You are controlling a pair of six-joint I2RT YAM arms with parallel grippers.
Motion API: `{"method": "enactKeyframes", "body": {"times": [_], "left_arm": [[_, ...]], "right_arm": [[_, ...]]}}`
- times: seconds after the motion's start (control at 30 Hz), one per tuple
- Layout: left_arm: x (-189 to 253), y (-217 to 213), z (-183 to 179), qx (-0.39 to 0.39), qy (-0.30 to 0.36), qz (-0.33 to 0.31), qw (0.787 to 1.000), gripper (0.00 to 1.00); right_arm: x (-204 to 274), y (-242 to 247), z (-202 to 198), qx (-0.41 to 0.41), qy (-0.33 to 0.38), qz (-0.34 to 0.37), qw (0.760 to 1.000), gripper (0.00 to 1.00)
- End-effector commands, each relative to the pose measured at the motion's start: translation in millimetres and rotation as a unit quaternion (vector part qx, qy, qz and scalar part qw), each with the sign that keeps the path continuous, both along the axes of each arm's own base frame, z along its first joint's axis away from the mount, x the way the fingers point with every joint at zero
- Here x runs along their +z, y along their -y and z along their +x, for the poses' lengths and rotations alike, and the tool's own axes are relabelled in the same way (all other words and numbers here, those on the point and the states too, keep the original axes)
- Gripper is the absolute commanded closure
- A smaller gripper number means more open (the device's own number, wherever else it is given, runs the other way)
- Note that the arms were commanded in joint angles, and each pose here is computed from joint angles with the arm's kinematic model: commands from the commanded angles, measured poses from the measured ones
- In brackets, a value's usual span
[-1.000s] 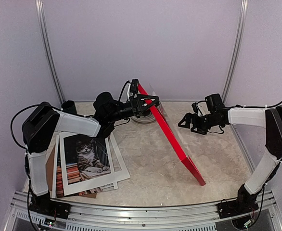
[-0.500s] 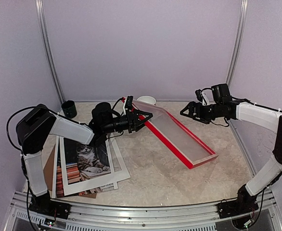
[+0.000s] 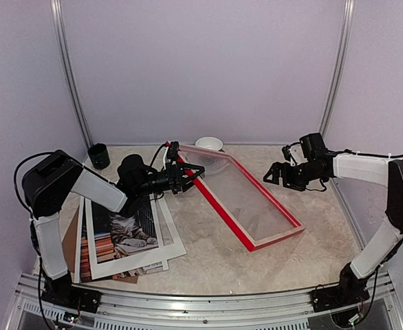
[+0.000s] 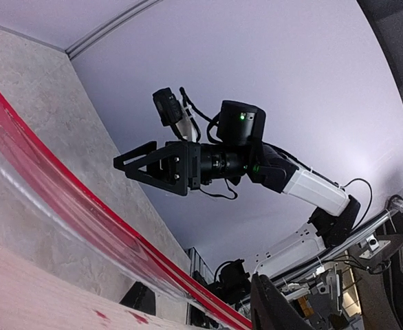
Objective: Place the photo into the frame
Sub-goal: Pass from the left arm to the right
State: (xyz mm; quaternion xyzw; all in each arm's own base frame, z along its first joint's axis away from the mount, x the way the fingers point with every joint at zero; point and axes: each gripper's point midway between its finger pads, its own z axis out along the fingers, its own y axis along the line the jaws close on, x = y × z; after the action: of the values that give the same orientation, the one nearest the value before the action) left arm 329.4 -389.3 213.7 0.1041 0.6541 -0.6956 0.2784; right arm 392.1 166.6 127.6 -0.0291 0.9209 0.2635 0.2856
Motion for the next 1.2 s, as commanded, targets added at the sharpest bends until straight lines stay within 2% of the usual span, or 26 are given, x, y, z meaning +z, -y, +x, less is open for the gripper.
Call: {"method": "enactKeyframes", "body": {"times": [0.0,0.2,0.4,0.53,0.83,0.93,1.17], "left_arm": [[-5.7,-4.1,-18.8,-0.067,0.027,-0.017,0.997,0.62],[-33.6,-5.5,-18.5,-0.07,0.012,0.032,0.997,0.59],[-58.8,-12.4,-1.1,-0.027,-0.012,0.114,0.993,0.52],[-72.6,-25.0,10.3,0.003,-0.028,0.16,0.987,0.45],[-103.5,-49.4,35.1,0.062,-0.068,0.24,0.966,0.39],[-114.2,-50.7,38.0,0.068,-0.083,0.252,0.962,0.38],[-141.6,-60.8,44.6,0.097,-0.123,0.299,0.941,0.34]], "right_arm": [[-27.8,12.2,1.9,-0.008,-0.024,-0.004,1.0,0.01],[-53.0,13.0,2.6,-0.004,-0.05,0.029,0.998,0.01],[-70.7,2.9,-1.9,0.016,-0.07,0.056,0.996,0.01],[-77.8,2.7,-6.2,0.015,-0.076,0.06,0.995,0.07],[-93.1,8.9,-20.7,0.009,-0.086,0.047,0.995,0.43],[-94.8,12.5,-24.5,0.002,-0.085,0.041,0.996,0.61],[-89.1,25.1,-33.8,-0.023,-0.071,0.019,0.997,0.73]]}}
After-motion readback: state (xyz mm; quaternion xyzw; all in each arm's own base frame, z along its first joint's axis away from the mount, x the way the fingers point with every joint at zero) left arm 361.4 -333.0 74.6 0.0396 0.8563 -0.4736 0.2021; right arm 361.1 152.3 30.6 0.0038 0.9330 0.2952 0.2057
